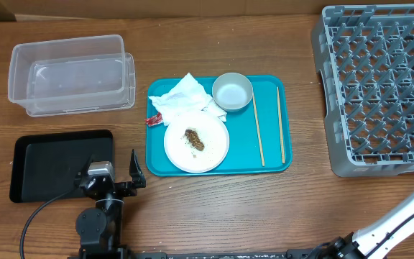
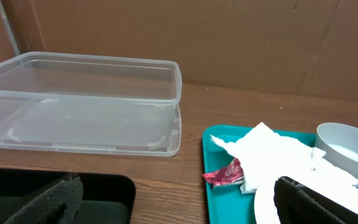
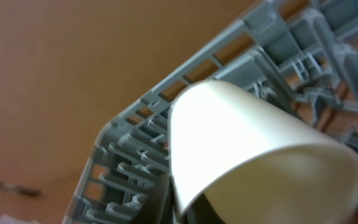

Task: Sort waste into correct bins and load items into the dishwasher
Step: 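Carry the white cup right and lower it into the rack, then release the cup in the rack and pull the right gripper back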

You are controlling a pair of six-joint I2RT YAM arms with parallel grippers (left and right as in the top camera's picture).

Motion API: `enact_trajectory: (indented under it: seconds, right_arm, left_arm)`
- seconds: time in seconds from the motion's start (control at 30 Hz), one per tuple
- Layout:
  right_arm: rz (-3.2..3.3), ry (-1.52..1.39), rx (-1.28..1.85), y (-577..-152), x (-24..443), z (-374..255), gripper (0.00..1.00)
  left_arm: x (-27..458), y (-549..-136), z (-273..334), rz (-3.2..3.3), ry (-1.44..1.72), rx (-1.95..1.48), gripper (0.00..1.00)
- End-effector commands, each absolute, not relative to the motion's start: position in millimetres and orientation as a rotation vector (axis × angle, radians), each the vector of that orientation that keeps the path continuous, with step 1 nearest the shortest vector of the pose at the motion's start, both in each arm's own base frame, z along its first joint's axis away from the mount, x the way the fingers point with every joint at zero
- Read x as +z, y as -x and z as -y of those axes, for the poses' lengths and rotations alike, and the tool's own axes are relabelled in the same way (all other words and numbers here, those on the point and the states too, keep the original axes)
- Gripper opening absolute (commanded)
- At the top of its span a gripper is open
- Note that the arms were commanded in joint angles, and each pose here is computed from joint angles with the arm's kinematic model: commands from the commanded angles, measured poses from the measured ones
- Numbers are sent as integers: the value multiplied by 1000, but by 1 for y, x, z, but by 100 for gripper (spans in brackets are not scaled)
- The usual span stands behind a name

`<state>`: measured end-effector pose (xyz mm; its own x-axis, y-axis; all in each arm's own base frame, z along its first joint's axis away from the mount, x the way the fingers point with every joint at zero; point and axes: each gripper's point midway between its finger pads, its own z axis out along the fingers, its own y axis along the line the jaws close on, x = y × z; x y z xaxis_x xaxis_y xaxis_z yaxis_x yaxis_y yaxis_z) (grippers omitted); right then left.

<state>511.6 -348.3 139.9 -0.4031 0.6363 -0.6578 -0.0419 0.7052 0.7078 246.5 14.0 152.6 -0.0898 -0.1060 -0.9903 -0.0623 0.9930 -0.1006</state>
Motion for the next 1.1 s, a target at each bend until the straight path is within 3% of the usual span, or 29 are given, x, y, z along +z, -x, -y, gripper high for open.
enact_trajectory:
  seconds: [0.0, 0.17, 0.2, 0.27, 0.3, 0.53, 0.63, 0.77, 0.8, 0.83, 0.87, 0.9, 0.93, 1.07]
  right_arm:
    - [-1804, -702, 832, -485, 137, 385, 20]
    - [-1787, -761, 836, -469, 153, 395, 31]
    - [-1784, -768, 824, -466, 160, 397, 40]
    - [-1778, -783, 786, -461, 174, 402, 68]
    - [-1777, -794, 764, -458, 180, 404, 100]
    - [-1749, -874, 478, -437, 258, 415, 100]
    - [-1722, -788, 439, -445, 298, 397, 100]
    - [-1736, -703, 450, -464, 309, 371, 100]
    - [-1756, -674, 436, -471, 304, 365, 96]
    - [-1772, -667, 422, -477, 299, 361, 81]
    - [-1793, -696, 399, -484, 289, 358, 47]
    - [-1816, -743, 360, -490, 278, 357, 19]
    - [-1843, -801, 305, -495, 265, 357, 4]
    - [-1940, -872, 56, -512, 225, 354, 4]
  left_arm:
    - [151, -247, -12, -1668, 108, -32, 100]
    - [151, -247, -12, -1667, 109, -32, 100]
    - [151, -247, -12, -1667, 108, -32, 100]
    - [151, -247, -12, -1667, 109, -32, 100]
    - [151, -247, -12, -1667, 108, -32, 100]
    - [151, -247, -12, -1667, 109, -32, 100]
    - [151, -247, -12, -1668, 108, -32, 100]
    - [151, -247, -12, -1667, 109, -32, 100]
    - [151, -247, -12, -1668, 108, -32, 100]
    - [151, -247, -12, -1667, 109, -32, 100]
    - [151, -247, -12, -1667, 109, -32, 100]
    - [151, -247, -12, -1668, 108, -32, 100]
    - [151, -247, -12, -1668, 108, -32, 100]
    - [151, -247, -12, -1667, 109, -32, 100]
